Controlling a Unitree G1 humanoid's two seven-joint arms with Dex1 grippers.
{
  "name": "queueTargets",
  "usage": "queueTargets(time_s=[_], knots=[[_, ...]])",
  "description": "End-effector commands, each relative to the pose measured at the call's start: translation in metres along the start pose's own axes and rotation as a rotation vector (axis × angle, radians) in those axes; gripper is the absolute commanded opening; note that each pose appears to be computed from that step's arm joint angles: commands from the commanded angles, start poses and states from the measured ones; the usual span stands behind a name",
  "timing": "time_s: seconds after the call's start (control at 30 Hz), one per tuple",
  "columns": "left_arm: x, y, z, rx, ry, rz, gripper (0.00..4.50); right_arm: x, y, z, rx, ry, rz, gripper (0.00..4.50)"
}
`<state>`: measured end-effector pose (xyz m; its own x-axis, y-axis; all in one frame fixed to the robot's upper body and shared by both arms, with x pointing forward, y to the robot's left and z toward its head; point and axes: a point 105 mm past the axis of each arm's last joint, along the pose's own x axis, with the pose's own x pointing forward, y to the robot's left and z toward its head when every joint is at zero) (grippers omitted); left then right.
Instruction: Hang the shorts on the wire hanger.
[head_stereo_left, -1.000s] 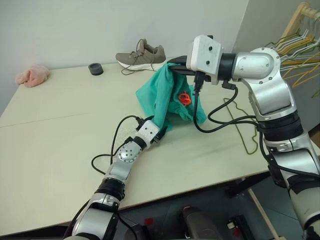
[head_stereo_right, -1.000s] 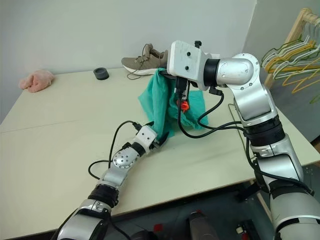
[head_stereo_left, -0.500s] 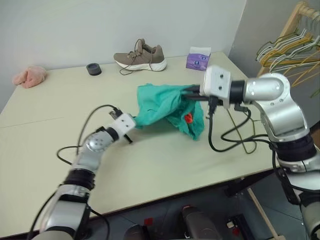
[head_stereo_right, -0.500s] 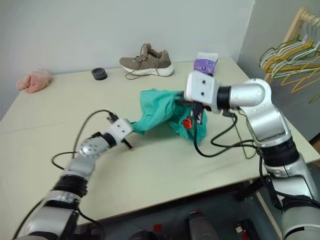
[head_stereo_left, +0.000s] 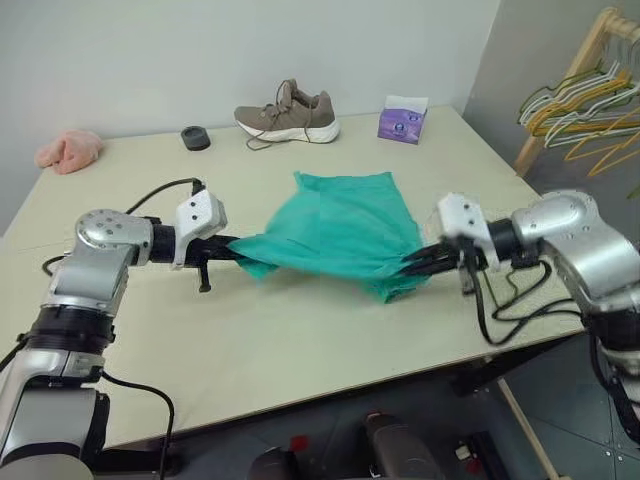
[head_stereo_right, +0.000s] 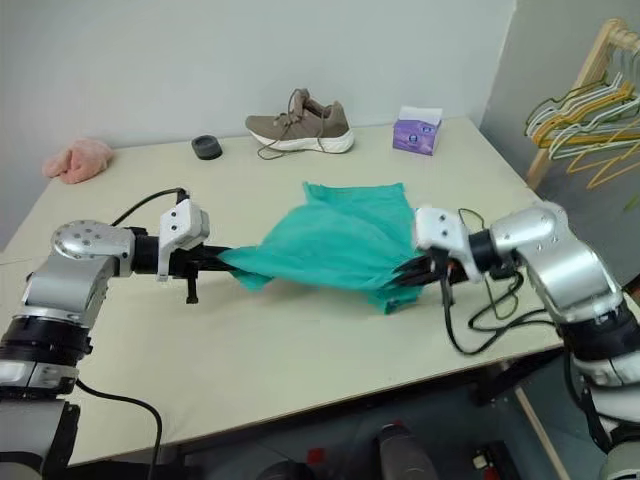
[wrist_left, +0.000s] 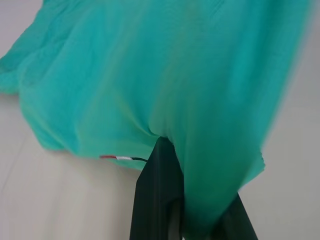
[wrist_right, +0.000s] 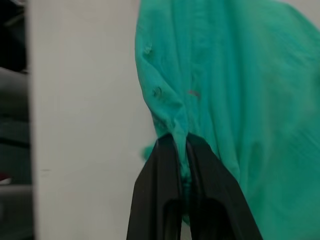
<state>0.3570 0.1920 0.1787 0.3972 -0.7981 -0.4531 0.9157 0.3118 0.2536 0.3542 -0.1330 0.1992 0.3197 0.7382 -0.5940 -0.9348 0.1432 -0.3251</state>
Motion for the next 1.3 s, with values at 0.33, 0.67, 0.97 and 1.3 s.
queueTargets(time_s=[0.33, 0.67, 0.97, 1.3], knots=[[-0.09, 0.147, 0.192, 0.405, -0.24, 1.142, 0.03, -0.072, -0.142, 0.208, -0.916, -0.064, -1.134, 0.0], [-0.121, 0.109, 0.2, 1.168, 0.211, 0.968, 0.03, -0.046, -0.089, 0.162, -1.124, -0.375, -0.959, 0.0], [-0.03, -0.041, -0.063, 0.11, 0.291, 0.152, 0.03, 0.057, 0.033, 0.034, -0.797, -0.362, -0.304, 0.0], [-0.032, -0.166, -0.071, -0.232, 0.334, -0.344, 0.03, 0.052, 0.112, -0.024, -0.48, -0.123, 0.144, 0.0]])
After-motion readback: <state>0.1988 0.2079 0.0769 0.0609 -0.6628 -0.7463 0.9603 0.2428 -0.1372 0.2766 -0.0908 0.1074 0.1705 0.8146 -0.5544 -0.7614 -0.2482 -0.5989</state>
